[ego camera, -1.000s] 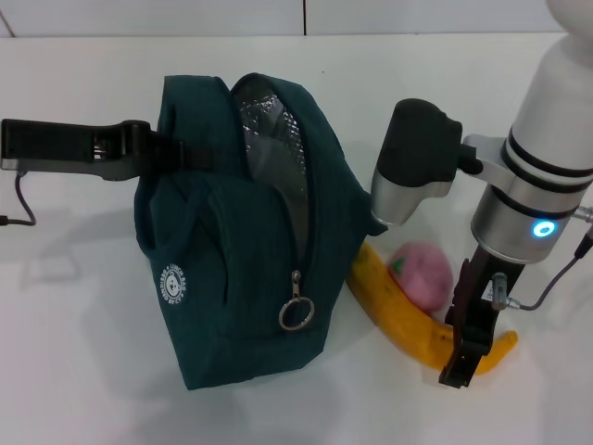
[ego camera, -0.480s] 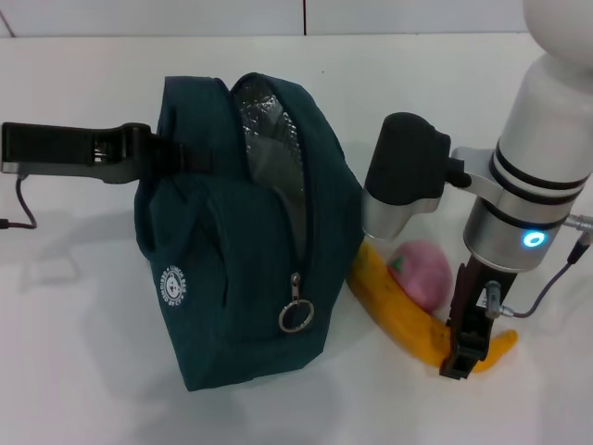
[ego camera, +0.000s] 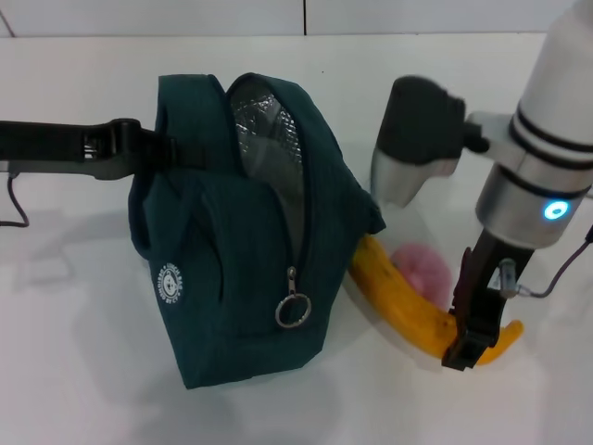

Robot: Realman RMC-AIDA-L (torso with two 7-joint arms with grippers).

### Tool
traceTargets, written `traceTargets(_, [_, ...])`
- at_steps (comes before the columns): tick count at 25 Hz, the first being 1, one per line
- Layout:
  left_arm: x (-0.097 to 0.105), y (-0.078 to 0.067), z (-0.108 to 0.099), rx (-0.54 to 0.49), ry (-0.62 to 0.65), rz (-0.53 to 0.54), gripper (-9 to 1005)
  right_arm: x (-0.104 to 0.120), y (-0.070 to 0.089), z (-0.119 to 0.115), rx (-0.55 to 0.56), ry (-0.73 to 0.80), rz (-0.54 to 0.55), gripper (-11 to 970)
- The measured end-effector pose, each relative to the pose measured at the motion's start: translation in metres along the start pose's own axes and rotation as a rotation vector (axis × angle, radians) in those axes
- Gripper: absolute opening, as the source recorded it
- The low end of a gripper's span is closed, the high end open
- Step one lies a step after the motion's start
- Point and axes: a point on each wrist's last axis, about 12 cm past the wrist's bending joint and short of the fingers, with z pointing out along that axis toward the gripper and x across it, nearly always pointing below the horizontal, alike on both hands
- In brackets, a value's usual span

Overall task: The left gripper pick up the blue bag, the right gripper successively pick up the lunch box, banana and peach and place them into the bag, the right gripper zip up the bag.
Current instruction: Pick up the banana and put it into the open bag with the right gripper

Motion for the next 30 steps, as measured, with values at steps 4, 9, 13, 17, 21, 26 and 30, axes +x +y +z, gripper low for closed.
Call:
traceTargets(4, [0.003,0.003,-0.007,-0.003,-0.027,-0.013,39,0.009,-0.006,-0.016,0.012,-0.058,0.033,451])
traceTargets(9, [0.004,0.004,-0.008,-0.002,-0.033,-0.017,39,0.031,-0.017,-0.036,-0.02,-0.175,0.1,451])
traceTargets(13, [0.005,0.004,-0.008,-0.001,-0.035,-0.019,39,0.044,-0.026,-0.043,-0.014,-0.223,0.139,451])
traceTargets(17, [0.006,0.004,-0.008,0.001,-0.035,-0.018,39,0.062,-0.037,-0.049,0.005,-0.265,0.194,450])
traceTargets(21, [0.006,0.004,-0.008,0.002,-0.033,-0.018,39,0.077,-0.046,-0.047,0.053,-0.249,0.249,450])
traceTargets(26, [0.006,0.004,-0.008,0.005,-0.03,-0.018,39,0.095,-0.055,-0.048,0.083,-0.282,0.322,450])
traceTargets(30, [0.006,0.003,-0.008,0.018,-0.035,-0.017,39,0.105,-0.06,-0.058,0.097,-0.35,0.363,450])
